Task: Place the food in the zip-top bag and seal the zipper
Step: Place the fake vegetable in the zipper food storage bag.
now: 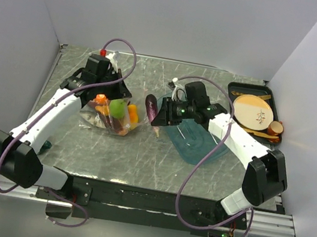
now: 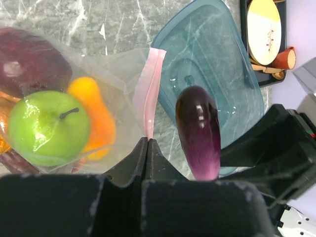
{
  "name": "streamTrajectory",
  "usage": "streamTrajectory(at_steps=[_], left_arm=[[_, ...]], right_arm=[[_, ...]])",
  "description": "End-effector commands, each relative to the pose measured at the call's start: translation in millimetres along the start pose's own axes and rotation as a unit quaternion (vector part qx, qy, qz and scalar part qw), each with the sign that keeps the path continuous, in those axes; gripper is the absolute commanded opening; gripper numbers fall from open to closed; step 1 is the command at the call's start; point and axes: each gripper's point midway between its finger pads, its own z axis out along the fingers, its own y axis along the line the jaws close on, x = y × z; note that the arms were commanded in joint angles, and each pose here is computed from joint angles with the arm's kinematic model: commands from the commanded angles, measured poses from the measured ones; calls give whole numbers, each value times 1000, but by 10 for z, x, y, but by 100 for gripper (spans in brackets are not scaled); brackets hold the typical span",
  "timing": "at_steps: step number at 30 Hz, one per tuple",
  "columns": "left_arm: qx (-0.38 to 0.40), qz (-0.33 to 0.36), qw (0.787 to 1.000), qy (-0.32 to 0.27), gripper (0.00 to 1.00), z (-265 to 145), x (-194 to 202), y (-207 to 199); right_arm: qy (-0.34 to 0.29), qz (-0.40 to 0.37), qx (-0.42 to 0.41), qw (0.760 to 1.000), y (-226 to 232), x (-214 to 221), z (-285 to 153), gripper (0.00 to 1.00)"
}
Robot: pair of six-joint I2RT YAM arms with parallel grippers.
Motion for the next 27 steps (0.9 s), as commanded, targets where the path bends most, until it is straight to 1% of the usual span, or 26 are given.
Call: streamTrajectory(at_steps=[1,6,11,13,16,19,23,27], left_arm=[[25,9,1000,-14,1,3,-98,-130],[22,11,1000,-14,1,-8,-95,-113],[23,9,1000,-16,1,-34,-94,-127],[25,9,999,-18,1,-44,-98,-137],[32,8,999,-9,1,-28,-71,-157],[33,11,999,-1,1,-12,-47,-159],[39,15,999,8,1,-5,-9,-175],[39,26,999,16,1,17,51,-177]], right_arm=[[21,-50,-36,998,213,-57,29,9],[44,-56,-44,996,194,-59,169,11],[67,-42,-26,997,42,-135,358,11],[73,-37,-35,996,45,-182,457,10],[60,-37,-48,996,116,-345,561,10],[61,-32,-45,997,98,-480,656,12],[85,-16,-54,995,98,-526,763,15],[100,5,-51,994,40,-549,878,16]])
